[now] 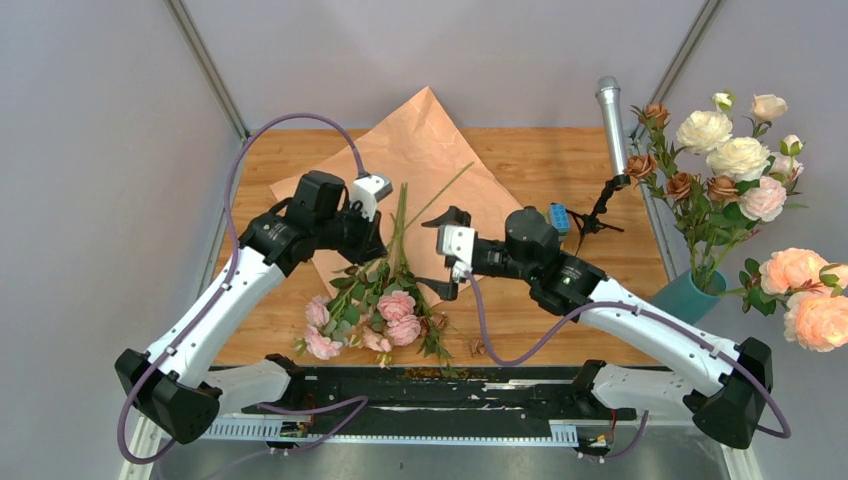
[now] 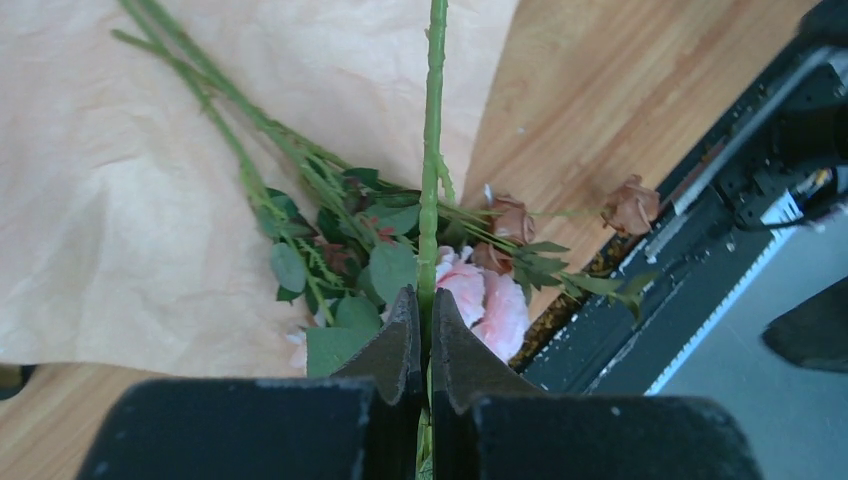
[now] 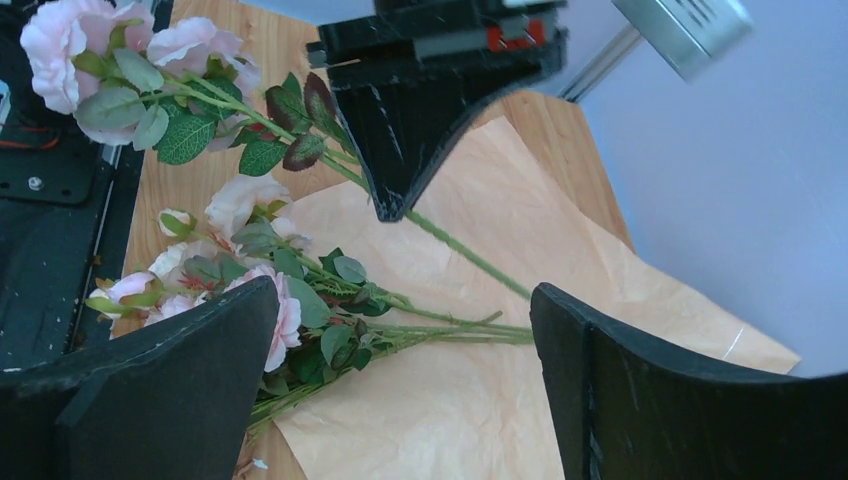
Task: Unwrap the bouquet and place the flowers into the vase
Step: Pick up the fake flower from the wrapping paper.
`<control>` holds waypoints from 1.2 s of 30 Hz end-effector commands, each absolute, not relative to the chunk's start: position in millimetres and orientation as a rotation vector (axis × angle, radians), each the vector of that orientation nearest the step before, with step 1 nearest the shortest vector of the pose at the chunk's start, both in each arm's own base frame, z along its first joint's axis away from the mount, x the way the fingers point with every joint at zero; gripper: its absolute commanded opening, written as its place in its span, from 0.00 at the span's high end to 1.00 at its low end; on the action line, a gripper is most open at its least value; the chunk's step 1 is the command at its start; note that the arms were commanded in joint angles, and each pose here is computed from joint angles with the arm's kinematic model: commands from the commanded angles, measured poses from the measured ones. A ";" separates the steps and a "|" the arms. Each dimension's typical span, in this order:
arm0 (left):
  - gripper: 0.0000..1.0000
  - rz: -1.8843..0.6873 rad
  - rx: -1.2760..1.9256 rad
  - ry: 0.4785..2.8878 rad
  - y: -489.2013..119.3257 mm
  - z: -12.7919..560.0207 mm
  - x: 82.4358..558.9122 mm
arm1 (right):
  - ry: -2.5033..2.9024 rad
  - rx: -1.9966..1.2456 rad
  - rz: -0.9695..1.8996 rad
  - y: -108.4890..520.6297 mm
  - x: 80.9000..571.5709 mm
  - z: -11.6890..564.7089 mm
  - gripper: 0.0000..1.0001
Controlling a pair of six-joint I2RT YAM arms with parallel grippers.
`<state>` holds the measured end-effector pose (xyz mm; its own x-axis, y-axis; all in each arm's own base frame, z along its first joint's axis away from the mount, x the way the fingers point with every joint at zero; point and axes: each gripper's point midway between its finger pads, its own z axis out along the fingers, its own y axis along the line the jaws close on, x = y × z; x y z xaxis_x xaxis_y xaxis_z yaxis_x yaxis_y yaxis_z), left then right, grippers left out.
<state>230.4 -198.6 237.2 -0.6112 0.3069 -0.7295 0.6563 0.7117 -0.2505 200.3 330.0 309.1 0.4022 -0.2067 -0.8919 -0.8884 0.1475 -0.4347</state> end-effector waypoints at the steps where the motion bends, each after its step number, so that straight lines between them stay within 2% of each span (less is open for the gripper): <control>1: 1.00 -0.792 0.908 2.193 -221.6 243.3 205.6 | 0.958 -1.413 0.487 337.3 199.8 312.3 0.02; 6: 1.00 -0.888 1.007 2.181 -239.2 240.8 187.2 | 1.012 -1.477 0.434 346.0 203.9 290.6 0.06; 16: 1.00 -1.020 1.052 2.115 -252.5 254.7 176.2 | 1.059 -1.548 0.347 352.7 207.6 264.9 0.18; 23: 1.00 -1.033 1.054 2.104 -252.3 258.7 173.4 | 1.098 -1.548 0.304 355.1 209.7 260.4 0.43; 26: 1.00 -1.014 1.049 2.104 -249.9 260.7 173.7 | 1.120 -1.574 0.289 355.6 207.5 251.4 0.58; 29: 1.00 -1.020 1.044 2.092 -250.3 264.1 173.3 | 1.140 -1.589 0.268 356.6 206.0 243.5 0.66; 36: 1.00 -0.917 0.988 2.070 -244.7 276.0 188.6 | 1.168 -1.558 0.172 356.4 211.5 242.9 1.00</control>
<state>174.7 -241.5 234.6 -0.5874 0.4317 -0.6846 0.7951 0.4655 -0.3887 200.1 354.3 220.7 0.5085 -0.5589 -0.6550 -0.7771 0.0298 -0.6287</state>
